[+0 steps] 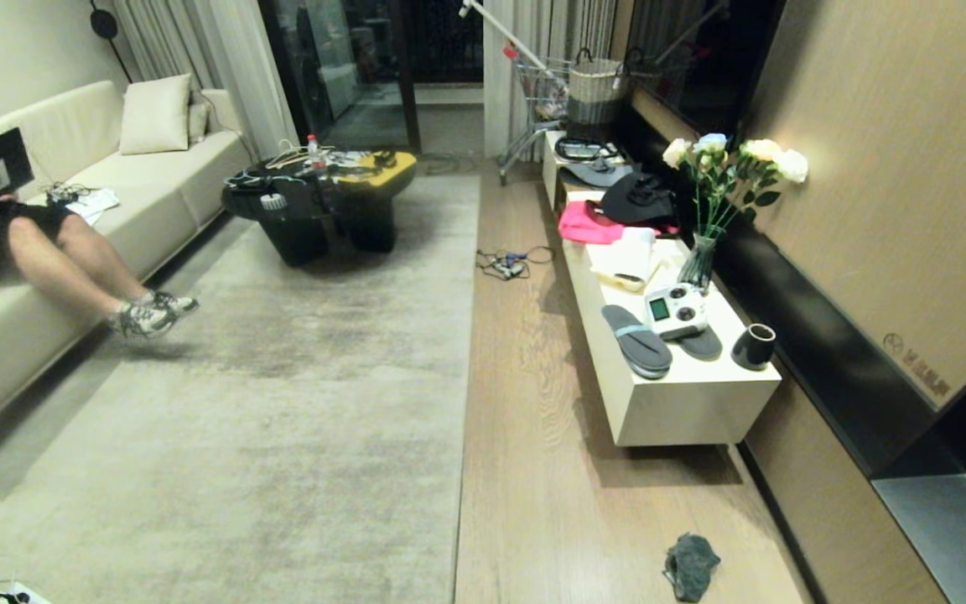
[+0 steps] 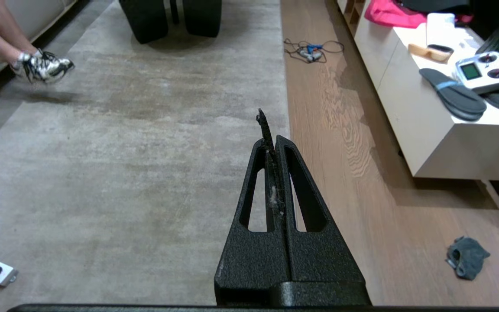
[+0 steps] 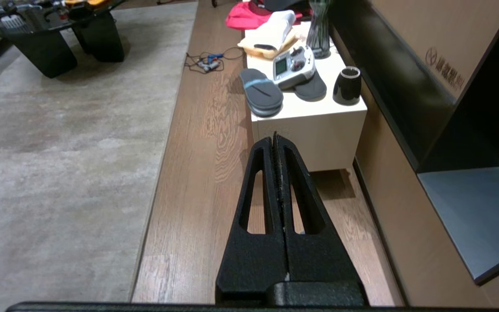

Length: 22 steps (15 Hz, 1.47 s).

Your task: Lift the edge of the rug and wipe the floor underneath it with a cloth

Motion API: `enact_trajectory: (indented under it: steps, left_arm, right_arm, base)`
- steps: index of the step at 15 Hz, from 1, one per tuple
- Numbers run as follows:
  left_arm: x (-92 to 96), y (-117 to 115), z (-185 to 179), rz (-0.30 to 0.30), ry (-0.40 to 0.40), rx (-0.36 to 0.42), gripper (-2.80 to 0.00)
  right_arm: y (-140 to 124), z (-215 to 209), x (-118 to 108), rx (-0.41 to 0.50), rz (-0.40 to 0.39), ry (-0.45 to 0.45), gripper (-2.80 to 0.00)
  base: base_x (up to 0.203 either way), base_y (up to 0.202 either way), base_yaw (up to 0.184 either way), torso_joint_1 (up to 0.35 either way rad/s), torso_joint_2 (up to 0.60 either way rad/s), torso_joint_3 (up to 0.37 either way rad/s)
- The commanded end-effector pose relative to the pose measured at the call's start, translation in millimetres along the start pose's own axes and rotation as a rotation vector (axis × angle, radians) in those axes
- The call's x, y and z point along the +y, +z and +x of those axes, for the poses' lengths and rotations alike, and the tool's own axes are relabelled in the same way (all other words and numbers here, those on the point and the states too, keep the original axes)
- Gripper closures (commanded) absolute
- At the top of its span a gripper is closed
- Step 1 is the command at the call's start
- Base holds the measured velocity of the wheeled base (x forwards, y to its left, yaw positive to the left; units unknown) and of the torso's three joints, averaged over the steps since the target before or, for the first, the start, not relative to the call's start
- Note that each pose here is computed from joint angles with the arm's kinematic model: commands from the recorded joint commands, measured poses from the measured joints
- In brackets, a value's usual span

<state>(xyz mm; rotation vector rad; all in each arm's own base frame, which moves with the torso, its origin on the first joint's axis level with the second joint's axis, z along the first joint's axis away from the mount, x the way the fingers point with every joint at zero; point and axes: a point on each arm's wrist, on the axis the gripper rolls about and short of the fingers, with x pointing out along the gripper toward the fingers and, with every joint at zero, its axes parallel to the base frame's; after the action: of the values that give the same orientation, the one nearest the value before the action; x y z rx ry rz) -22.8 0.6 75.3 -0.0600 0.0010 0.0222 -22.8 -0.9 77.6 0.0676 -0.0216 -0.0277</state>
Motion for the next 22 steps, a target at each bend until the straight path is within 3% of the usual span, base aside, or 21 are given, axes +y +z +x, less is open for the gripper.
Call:
enact_trajectory:
  steps: [1,15,22]
  left_arm:
    - [0.0,0.0,0.0,-0.001,-0.001,0.0,0.0]
    - [0.0,0.0,0.0,0.0,-0.001,0.0,0.0]
    - [0.0,0.0,0.0,0.0,-0.001,0.0,0.0]
  right_arm:
    - [0.1,0.1,0.0,0.0,0.0,0.0,0.0]
    - [0.1,0.1,0.0,0.001,0.0,0.001,0.0]
    - [0.1,0.1,0.0,0.001,0.011,-0.002,0.0]
  base:
    - [0.0,0.0,0.0,0.205,-0.56,-0.361]
    - [0.0,0.0,0.0,0.179,-0.43,-0.257]
    - [0.0,0.0,0.0,0.011,-0.03,-0.012]
